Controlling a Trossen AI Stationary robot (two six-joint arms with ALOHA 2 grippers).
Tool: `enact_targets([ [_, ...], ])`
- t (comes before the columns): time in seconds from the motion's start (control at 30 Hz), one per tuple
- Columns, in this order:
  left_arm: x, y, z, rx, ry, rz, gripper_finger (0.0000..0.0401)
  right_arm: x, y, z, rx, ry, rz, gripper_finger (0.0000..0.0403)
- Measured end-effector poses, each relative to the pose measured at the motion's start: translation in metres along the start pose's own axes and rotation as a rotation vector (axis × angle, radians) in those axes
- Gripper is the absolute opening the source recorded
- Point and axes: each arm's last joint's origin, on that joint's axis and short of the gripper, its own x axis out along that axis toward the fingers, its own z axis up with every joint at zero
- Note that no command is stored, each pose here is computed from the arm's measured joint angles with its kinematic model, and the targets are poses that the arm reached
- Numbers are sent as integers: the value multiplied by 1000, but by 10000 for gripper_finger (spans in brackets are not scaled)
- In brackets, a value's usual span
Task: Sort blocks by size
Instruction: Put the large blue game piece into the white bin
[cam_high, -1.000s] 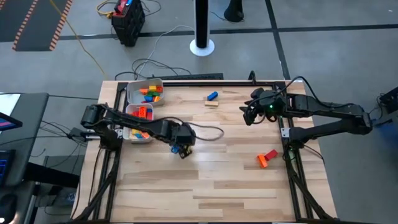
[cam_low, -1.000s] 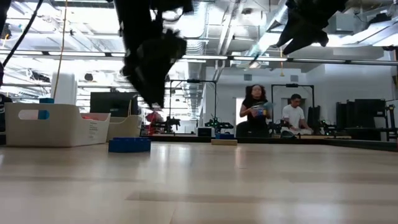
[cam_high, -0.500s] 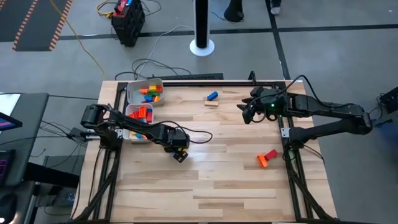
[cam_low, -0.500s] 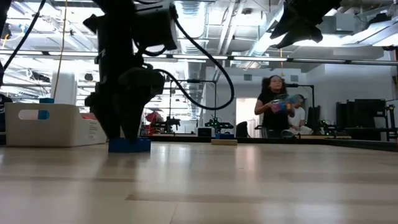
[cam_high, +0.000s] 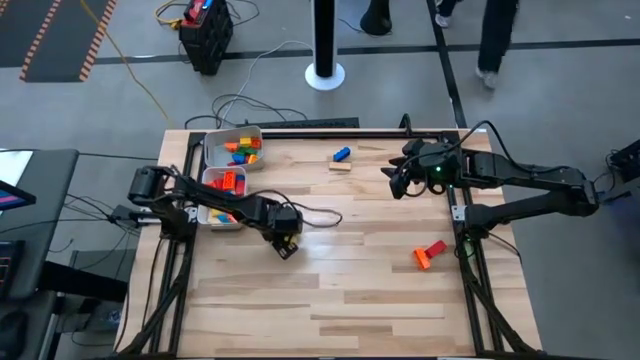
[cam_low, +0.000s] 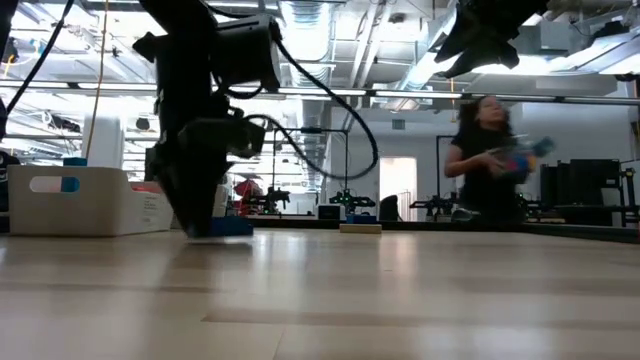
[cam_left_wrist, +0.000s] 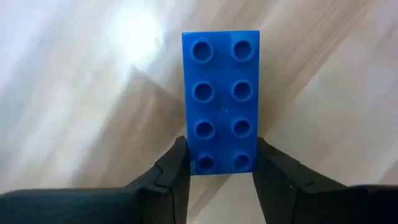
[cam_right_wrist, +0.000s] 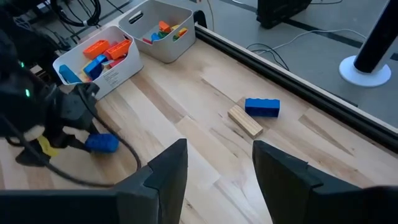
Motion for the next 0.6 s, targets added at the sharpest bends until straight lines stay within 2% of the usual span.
enact_targets([
  [0.33, -67, 58, 20, -41, -99, -68, 129, 1, 1, 2, 7, -17, 7, 207],
  [0.5, -114, 92, 4, -103, -89, -71, 129, 1, 1, 2, 6, -15, 4, 207],
  [0.6, -137, 112, -17, -147, -46, 1, 133, 1, 1, 2, 7, -18, 4, 207],
])
